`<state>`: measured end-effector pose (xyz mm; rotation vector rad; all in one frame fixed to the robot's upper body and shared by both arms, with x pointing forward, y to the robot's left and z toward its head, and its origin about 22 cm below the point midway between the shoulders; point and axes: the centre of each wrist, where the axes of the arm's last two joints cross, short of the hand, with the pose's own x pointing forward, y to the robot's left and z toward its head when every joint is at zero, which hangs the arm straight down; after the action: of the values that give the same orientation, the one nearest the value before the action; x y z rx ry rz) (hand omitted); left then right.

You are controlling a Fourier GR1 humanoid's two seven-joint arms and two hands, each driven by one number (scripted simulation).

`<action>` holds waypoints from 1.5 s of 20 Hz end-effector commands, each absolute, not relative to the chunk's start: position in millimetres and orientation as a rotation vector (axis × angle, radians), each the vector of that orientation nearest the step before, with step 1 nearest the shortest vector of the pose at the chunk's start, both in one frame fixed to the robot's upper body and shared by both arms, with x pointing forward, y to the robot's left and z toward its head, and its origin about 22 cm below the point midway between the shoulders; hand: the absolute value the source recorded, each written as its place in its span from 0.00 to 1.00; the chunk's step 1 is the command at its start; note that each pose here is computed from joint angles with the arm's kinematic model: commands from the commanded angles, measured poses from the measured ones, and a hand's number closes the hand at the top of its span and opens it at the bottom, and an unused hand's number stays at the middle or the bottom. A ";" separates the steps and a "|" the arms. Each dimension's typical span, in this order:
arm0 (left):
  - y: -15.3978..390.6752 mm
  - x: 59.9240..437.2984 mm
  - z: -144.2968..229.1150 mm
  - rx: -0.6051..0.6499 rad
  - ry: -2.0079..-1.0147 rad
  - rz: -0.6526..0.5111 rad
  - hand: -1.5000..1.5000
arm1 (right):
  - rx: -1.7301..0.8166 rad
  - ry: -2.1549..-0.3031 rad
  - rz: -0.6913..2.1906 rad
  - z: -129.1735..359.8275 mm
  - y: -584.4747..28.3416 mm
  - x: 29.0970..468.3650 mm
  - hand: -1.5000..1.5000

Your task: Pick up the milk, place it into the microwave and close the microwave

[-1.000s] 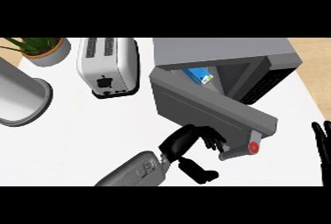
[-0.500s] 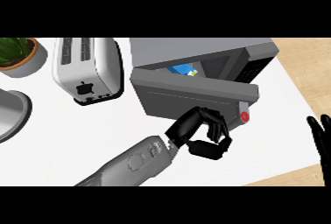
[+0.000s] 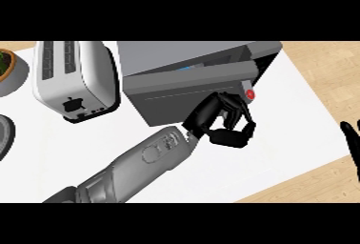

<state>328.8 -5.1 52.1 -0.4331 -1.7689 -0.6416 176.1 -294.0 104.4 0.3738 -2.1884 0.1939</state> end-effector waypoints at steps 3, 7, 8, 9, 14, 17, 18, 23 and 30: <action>-15.3 343.1 73.4 -0.404 -1.806 -0.612 1.00 | 0.425 -2.199 0.243 121.0 -292.7 180.4 0.00; -18.4 351.7 86.2 -0.371 -1.814 -0.577 1.00 | 0.452 -2.190 0.265 126.0 -294.4 181.1 0.00; -18.1 355.6 89.1 -0.364 -1.821 -0.574 1.00 | 0.448 -2.180 0.278 126.6 -294.6 180.8 0.00; -15.6 356.1 83.4 -0.356 -1.820 -0.572 1.00 | 0.454 -2.190 0.280 130.8 -293.9 183.1 0.00; -16.7 357.5 85.8 -0.328 -1.835 -0.544 1.00 | 0.438 -2.185 0.313 138.1 -300.4 183.5 0.00; -17.5 356.2 85.9 -0.331 -1.834 -0.528 1.00 | 0.436 -2.187 0.312 142.2 -303.4 185.6 0.00; -16.9 356.3 85.6 -0.330 -1.835 -0.510 1.00 | 0.430 -2.189 0.332 146.3 -304.4 185.5 0.00; -20.3 354.9 88.9 -0.311 -1.850 -0.504 1.00 | 0.409 -2.184 0.334 150.9 -309.7 188.3 0.00; -19.1 351.9 82.3 -0.284 -1.864 -0.475 1.00 | 0.391 -2.192 0.369 162.1 -316.5 191.6 0.00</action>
<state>353.3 16.7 57.5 -0.2061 -1.8347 -0.4358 190.1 -313.9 156.9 0.3938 -2.1861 0.3568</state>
